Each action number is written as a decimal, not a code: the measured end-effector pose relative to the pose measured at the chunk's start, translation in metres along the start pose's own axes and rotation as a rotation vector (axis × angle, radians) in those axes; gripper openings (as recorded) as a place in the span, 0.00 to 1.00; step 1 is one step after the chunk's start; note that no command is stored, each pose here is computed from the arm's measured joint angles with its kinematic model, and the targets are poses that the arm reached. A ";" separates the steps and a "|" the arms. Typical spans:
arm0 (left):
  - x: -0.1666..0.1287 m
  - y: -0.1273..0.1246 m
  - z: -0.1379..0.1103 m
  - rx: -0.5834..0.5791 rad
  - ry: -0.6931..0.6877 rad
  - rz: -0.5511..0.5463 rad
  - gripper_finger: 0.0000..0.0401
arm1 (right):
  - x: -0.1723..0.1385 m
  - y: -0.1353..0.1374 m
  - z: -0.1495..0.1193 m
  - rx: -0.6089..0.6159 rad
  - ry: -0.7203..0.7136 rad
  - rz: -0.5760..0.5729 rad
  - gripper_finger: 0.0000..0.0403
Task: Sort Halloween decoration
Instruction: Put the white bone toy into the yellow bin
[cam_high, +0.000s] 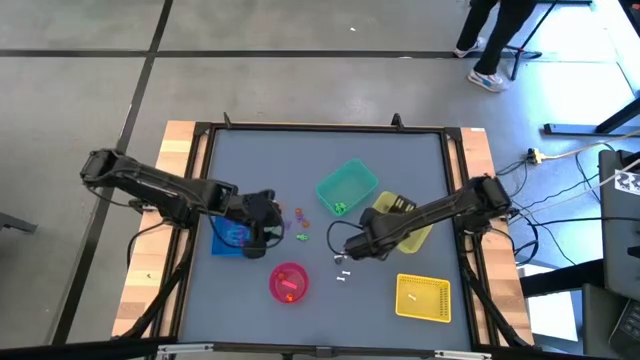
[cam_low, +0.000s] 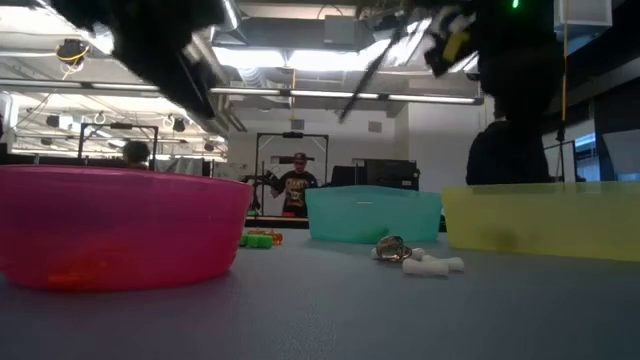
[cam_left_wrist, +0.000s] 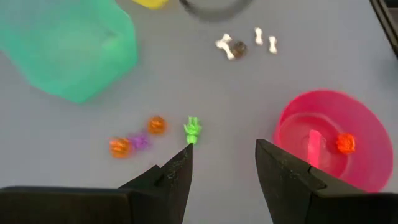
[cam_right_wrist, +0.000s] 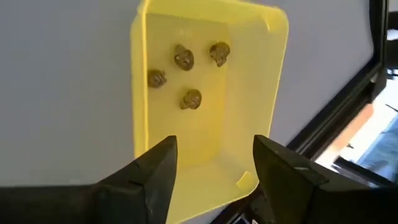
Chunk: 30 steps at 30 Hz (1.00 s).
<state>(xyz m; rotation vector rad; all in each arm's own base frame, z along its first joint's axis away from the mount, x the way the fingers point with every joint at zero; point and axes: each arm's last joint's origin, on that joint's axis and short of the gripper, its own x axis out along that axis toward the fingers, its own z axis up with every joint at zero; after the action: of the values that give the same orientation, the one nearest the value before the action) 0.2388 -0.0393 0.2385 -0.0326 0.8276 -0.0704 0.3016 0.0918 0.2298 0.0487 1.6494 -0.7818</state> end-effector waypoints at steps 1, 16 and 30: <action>0.005 0.002 -0.006 -0.006 -0.003 -0.007 0.39 | -0.005 -0.002 -0.003 0.002 -0.014 0.019 0.52; 0.036 0.019 -0.047 -0.051 -0.195 -0.002 0.39 | -0.084 0.047 -0.047 -0.107 -0.522 0.509 0.51; 0.035 0.018 -0.044 -0.049 -0.231 -0.012 0.39 | -0.036 0.122 -0.034 -0.301 -0.517 0.407 0.51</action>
<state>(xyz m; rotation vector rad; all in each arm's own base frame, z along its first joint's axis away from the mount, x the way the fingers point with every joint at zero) 0.2310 -0.0243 0.1820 -0.0898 0.5978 -0.0564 0.3359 0.2169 0.2063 -0.0290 1.1906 -0.2028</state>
